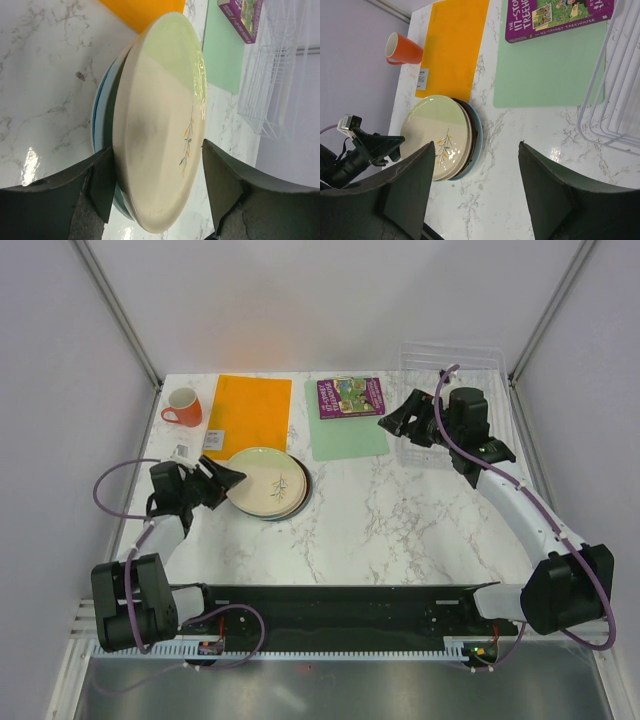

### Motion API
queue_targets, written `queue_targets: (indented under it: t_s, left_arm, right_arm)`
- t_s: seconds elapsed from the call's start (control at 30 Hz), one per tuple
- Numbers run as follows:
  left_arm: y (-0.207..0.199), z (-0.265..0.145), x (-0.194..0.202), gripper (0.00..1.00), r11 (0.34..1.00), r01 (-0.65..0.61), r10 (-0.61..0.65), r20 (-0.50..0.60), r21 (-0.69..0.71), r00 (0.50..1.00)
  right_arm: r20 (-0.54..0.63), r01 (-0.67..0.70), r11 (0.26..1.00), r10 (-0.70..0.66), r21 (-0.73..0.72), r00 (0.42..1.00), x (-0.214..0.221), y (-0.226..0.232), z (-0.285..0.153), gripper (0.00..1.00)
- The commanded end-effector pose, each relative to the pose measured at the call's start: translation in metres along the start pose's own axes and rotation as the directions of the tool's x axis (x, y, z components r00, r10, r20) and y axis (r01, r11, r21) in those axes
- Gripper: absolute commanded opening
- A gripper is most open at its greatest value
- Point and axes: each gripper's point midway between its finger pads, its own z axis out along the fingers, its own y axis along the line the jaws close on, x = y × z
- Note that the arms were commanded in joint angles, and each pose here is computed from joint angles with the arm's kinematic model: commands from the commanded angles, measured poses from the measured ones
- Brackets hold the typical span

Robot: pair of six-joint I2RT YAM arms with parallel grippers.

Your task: Unload the plates from the dish rack

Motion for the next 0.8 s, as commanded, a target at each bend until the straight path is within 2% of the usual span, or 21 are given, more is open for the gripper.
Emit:
queue_targets:
  t_s: [0.0, 0.03, 0.07, 0.2, 0.23, 0.33, 0.4, 0.6, 0.73, 0.77]
  left_arm:
    - [-0.01, -0.01, -0.029, 0.73, 0.99, -0.12, 0.125, 0.07, -0.075, 0.99]
    - [-0.017, -0.012, -0.033, 0.74, 0.988, -0.137, 0.143, 0.081, -0.074, 0.986]
    - [-0.01, -0.015, -0.03, 0.83, 0.982, -0.145, 0.153, 0.06, -0.125, 0.986]
    - [-0.031, -0.027, -0.049, 0.86, 0.961, -0.216, 0.233, 0.084, -0.175, 0.969]
    - [-0.039, -0.031, -0.053, 0.96, 0.955, -0.239, 0.258, 0.092, -0.177, 0.962]
    - [-0.062, -0.046, -0.067, 0.96, 0.931, -0.311, 0.336, 0.117, -0.19, 0.935]
    - [-0.083, -0.062, -0.076, 1.0, 0.91, -0.366, 0.396, 0.149, -0.193, 0.906]
    - [-0.134, -0.097, -0.091, 1.0, 0.827, -0.526, 0.56, 0.221, -0.196, 0.798]
    - [-0.161, -0.097, -0.068, 1.0, 0.742, -0.654, 0.67, 0.182, -0.147, 0.72]
    - [-0.162, -0.096, -0.068, 1.0, 0.703, -0.69, 0.711, 0.178, -0.17, 0.68]
  right_arm:
    - [0.019, 0.026, 0.999, -0.025, -0.027, 0.999, -0.007, 0.005, 0.001, 0.75]
    - [0.024, 0.03, 0.999, -0.029, -0.021, 0.999, -0.008, 0.004, 0.001, 0.75]
    - [0.02, 0.042, 0.999, -0.042, -0.016, 0.999, -0.007, 0.002, 0.001, 0.75]
    - [0.006, 0.093, 0.994, -0.093, 0.064, 0.996, -0.007, -0.013, -0.001, 0.75]
    - [0.003, 0.109, 0.99, -0.11, 0.085, 0.994, -0.007, -0.017, -0.001, 0.74]
    - [-0.004, 0.18, 0.968, -0.183, 0.176, 0.983, -0.011, -0.034, -0.007, 0.74]
    - [-0.013, 0.234, 0.94, -0.238, 0.247, 0.971, -0.013, -0.048, -0.012, 0.74]
    - [-0.03, 0.309, 0.874, -0.322, 0.374, 0.946, -0.015, -0.074, -0.03, 0.75]
    - [-0.037, 0.351, 0.837, -0.371, 0.42, 0.928, -0.015, -0.085, -0.042, 0.75]
    - [-0.038, 0.357, 0.829, -0.379, 0.429, 0.925, -0.015, -0.086, -0.044, 0.75]
